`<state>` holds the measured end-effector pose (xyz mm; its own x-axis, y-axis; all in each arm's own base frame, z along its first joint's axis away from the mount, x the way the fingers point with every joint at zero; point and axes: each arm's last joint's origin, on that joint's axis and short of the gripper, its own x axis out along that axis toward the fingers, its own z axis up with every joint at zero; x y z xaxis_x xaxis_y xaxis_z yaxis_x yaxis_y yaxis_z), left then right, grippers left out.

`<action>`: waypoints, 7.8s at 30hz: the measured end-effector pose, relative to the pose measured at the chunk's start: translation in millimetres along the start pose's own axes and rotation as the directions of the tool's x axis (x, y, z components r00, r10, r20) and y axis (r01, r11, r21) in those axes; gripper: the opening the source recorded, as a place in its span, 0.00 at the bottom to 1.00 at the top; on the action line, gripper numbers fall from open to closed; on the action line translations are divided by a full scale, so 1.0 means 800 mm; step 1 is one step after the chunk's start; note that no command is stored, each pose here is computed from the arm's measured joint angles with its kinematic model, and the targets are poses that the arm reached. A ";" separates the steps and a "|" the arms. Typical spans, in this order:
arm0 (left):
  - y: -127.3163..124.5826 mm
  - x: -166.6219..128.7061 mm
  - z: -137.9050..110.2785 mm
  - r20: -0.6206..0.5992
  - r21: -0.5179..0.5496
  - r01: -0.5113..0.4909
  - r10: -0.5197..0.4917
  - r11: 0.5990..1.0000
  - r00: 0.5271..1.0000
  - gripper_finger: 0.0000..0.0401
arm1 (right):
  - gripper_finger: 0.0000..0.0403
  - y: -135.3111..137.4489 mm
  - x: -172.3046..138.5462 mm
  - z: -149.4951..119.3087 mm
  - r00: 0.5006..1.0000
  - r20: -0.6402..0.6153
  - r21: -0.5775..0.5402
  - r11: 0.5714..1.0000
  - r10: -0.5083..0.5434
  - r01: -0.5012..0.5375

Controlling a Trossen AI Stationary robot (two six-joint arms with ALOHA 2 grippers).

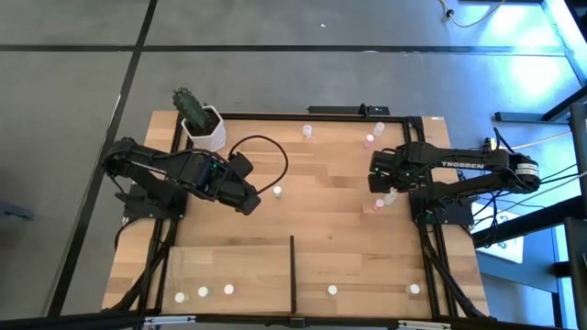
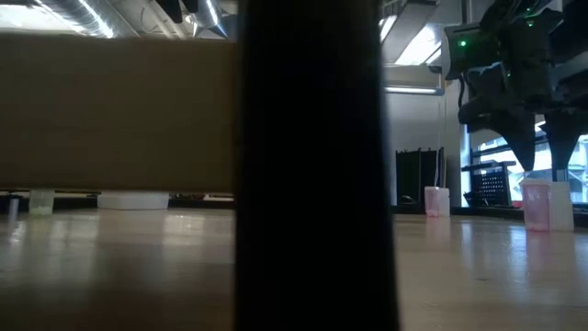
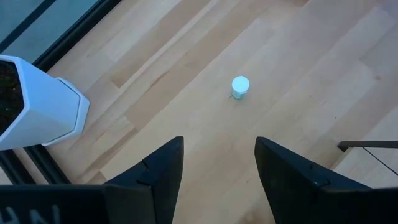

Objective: Pick and place medicine bottles onto shelf by color

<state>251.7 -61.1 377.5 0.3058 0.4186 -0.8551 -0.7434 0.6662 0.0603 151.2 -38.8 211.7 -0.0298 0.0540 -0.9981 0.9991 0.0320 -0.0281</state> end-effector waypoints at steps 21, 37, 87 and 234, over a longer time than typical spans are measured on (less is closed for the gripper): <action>-0.001 -0.001 -0.001 0.000 0.008 0.002 -0.002 1.000 1.000 0.48 | 0.53 0.011 0.013 0.004 0.997 -0.015 0.005 0.997 -0.073 0.073; -0.001 -0.001 -0.001 0.000 0.033 0.002 -0.002 0.999 1.000 0.48 | 0.53 0.022 0.030 0.008 0.988 -0.046 0.002 0.989 -0.147 0.148; -0.001 -0.001 -0.001 -0.001 0.058 0.002 -0.001 0.998 1.000 0.48 | 0.53 0.043 0.044 0.012 0.992 -0.111 -0.101 0.994 -0.059 0.048; -0.004 -0.005 -0.006 0.044 0.107 -0.012 0.008 0.994 0.999 0.48 | 0.54 0.310 -0.097 -0.006 0.990 0.114 -0.948 0.306 0.079 0.085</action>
<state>249.8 -67.6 378.1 0.3257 0.4503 -0.8313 -0.6789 0.7234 0.1259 401.4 -30.5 282.3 0.0533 -0.0580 -0.9969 0.2741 0.9608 -0.0413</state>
